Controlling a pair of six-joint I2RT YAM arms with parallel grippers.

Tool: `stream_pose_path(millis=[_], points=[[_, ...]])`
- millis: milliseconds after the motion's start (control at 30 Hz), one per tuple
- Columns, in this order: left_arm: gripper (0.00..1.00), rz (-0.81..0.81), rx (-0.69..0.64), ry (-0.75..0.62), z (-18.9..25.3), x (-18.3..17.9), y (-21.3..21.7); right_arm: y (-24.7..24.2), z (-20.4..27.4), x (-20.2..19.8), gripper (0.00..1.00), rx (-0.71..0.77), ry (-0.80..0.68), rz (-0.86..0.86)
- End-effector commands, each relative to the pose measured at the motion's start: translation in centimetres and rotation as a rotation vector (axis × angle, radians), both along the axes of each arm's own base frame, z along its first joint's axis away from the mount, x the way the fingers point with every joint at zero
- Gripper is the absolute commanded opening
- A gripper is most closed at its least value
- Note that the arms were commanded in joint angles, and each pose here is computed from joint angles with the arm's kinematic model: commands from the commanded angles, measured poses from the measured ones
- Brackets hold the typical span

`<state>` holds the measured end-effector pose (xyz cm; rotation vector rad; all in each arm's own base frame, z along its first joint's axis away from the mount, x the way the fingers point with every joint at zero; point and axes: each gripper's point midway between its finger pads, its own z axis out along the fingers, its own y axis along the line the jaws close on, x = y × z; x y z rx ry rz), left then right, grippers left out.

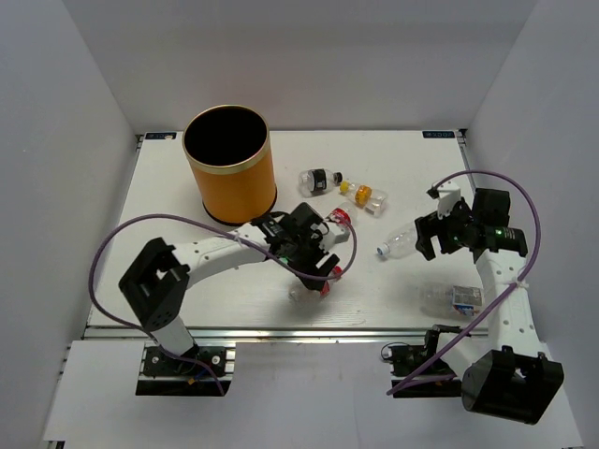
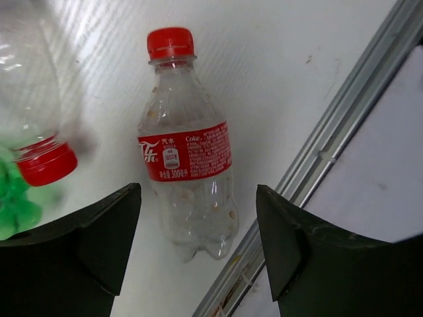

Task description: Put the plastic bottles in the bin

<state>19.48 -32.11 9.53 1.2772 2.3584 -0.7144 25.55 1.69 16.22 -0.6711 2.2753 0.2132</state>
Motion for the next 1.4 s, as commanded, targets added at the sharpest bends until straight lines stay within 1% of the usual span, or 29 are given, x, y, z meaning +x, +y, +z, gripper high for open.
stream_pose_path(millis=[0,133,300,367,433,467,533,567,600,633,667,700,733,767,800,833,867,900,933,967,1000,1033,1067,1133,1167,1233,1267,1333,1367], points=[[0.81,0.026,0.060,-0.060,-0.3,0.8,-0.8,-1.5,0.2,0.7,0.90,-0.033,-0.004,-0.087],[0.84,0.014,0.119,-0.064,-1.8,0.2,-1.3,-2.4,-0.1,1.3,0.90,-0.033,0.019,-0.136],[0.83,0.022,0.216,-0.064,-4.3,-0.7,-0.6,-3.1,-0.4,2.8,0.90,-0.015,0.054,-0.192],[0.76,0.028,0.240,-0.064,-4.9,-1.0,-0.1,-3.2,-0.9,3.5,0.90,0.002,0.076,-0.203],[0.67,0.024,0.245,-0.071,-5.2,-1.3,-0.1,-3.3,-0.2,4.5,0.90,0.018,0.059,-0.203],[0.59,0.022,0.257,-0.064,-5.7,-1.3,0.0,-2.9,0.3,5.0,0.90,0.043,0.052,-0.187],[0.47,0.011,0.275,-0.054,-6.1,-1.8,0.1,-2.8,0.8,6.5,0.90,0.079,0.064,-0.197],[0.39,0.011,0.275,-0.054,-6.1,-1.8,0.1,-2.5,0.3,6.6,0.90,0.106,0.104,-0.191],[0.36,0.016,0.280,-0.062,-6.1,-1.6,0.2,-2.2,-0.1,7.0,0.90,0.133,0.135,-0.183],[0.32,0.015,0.291,-0.056,-6.2,-1.8,0.5,-2.2,1.0,8.3,0.90,0.148,0.124,-0.187],[0.28,0.016,0.278,-0.064,-5.3,-1.6,0.2,-2.0,1.1,8.2,0.90,0.162,0.144,-0.182],[0.22,0.030,0.239,-0.081,-3.6,-1.0,-0.9,-0.8,1.4,8.1,0.90,0.217,0.162,-0.138],[0.20,0.025,0.205,-0.101,-1.9,-1.0,-1.7,-0.7,1.7,8.3,0.90,0.188,0.142,-0.054],[0.19,0.038,0.164,-0.139,0.9,-0.1,-2.7,-0.3,1.8,8.3,0.90,0.183,0.127,0.002],[0.19,0.049,0.128,-0.154,2.8,0.3,-3.3,0.7,2.0,7.8,0.89,0.178,0.083,0.157],[0.19,0.081,0.100,-0.181,4.6,1.6,-3.4,0.8,2.1,7.1,0.89,0.098,0.024,0.315],[0.19,0.101,0.027,-0.223,8.3,2.6,-4.2,0.5,2.1,7.1,0.89,-0.002,-0.065,0.475],[0.17,0.119,0.006,-0.255,10.0,3.3,-4.6,0.5,1.4,6.0,0.89,-0.044,-0.069,0.550],[0.16,0.158,0.005,-0.314,11.8,4.9,-4.1,-0.2,1.1,6.1,0.89,-0.170,-0.144,0.679],[0.16,0.201,-0.062,-0.372,16.0,6.7,-4.8,-0.9,-0.6,5.6,0.89,-0.269,-0.162,0.793],[0.14,0.219,-0.008,-0.360,15.5,7.7,-4.5,-1.3,-0.7,6.0,0.89,-0.329,-0.196,0.826],[0.14,0.270,0.005,-0.381,16.4,9.6,-3.9,-1.7,-0.9,6.2,0.89,-0.365,-0.207,0.861],[0.14,0.310,-0.058,-0.432,20.3,11.3,-4.2,-1.9,-0.8,7.1,0.89,-0.424,-0.253,0.947],[0.14,0.382,-0.029,-0.426,20.1,14.0,-3.7,-1.5,-0.8,7.3,0.89,-0.406,-0.258,0.989],[0.14,0.468,-0.071,-0.434,21.8,16.2,-2.3,-1.6,-1.2,8.3,0.87,-0.403,-0.264,1.028],[0.14,0.557,-0.116,-0.433,22.9,18.9,-0.9,-1.7,-0.1,9.9,0.87,-0.408,-0.285,1.025],[0.14,0.644,-0.129,-0.424,22.8,21.2,1.0,-1.9,-1.0,10.5,0.87,-0.386,-0.263,1.032],[0.16,0.733,-0.157,-0.421,23.3,23.2,3.0,-1.9,-1.3,11.1,0.85,-0.378,-0.257,1.037],[0.16,0.814,-0.174,-0.420,23.6,24.8,5.0,-1.9,-1.6,11.1,0.85,-0.374,-0.253,1.039]])
